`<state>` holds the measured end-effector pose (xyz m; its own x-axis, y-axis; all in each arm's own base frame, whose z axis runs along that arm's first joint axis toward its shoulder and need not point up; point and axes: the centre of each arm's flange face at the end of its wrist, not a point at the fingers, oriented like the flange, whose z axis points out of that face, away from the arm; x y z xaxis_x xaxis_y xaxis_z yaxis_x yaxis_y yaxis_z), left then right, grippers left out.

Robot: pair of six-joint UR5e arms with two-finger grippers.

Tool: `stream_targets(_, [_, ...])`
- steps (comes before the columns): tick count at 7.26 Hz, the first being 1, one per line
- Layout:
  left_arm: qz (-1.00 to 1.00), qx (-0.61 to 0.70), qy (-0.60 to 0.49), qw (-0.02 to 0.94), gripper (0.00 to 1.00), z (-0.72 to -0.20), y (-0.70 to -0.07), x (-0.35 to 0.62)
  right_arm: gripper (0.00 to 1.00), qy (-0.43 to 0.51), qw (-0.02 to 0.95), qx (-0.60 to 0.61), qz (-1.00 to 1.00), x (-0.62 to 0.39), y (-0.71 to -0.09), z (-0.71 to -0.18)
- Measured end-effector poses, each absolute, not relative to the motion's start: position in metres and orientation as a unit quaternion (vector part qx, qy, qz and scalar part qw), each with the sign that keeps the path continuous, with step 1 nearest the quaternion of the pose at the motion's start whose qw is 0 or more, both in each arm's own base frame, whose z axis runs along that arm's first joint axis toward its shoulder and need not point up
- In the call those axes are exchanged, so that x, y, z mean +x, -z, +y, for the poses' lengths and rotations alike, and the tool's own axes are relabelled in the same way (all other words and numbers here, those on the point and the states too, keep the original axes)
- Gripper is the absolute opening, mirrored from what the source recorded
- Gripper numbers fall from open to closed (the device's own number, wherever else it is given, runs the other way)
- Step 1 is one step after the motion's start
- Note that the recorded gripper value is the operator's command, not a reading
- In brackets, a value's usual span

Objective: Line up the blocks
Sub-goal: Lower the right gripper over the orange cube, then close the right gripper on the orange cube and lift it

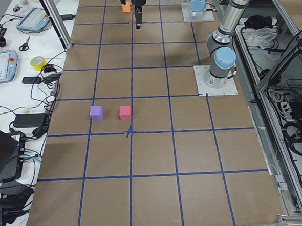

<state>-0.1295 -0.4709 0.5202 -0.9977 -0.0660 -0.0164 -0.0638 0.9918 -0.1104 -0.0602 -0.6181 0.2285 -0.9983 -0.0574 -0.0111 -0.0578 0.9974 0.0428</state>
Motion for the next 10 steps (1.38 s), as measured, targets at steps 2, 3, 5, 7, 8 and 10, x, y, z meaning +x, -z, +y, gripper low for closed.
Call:
stream_targets(2, [0.998, -0.033, 0.055, 0.010, 1.00, -0.471, -0.520, -0.129, 1.00, -0.035, 0.011, -0.047, 0.998, -0.060, -0.211, -0.619])
stream_targets(3, [0.998, -0.032, 0.055, 0.010, 1.00, -0.471, -0.520, -0.130, 0.90, -0.043, 0.014, -0.053, 0.998, -0.061, -0.201, -0.620])
stream_targets(5, [0.998, -0.033, 0.055, 0.010, 1.00, -0.471, -0.520, -0.129, 0.20, -0.033, 0.046, -0.052, 0.997, -0.059, -0.195, -0.624])
stream_targets(7, [0.998, -0.032, 0.055, 0.010, 1.00, -0.471, -0.520, -0.129, 0.00, -0.015, 0.078, -0.051, 0.996, -0.057, -0.201, -0.626])
stream_targets(8, [0.998, -0.032, 0.054, 0.010, 1.00, -0.471, -0.520, -0.129, 0.00, -0.007, 0.072, -0.051, 0.996, -0.060, -0.212, -0.626])
stream_targets(10, [0.998, -0.032, 0.054, 0.010, 1.00, -0.471, -0.520, -0.129, 0.00, 0.018, 0.045, -0.044, 0.998, -0.064, -0.251, -0.622])
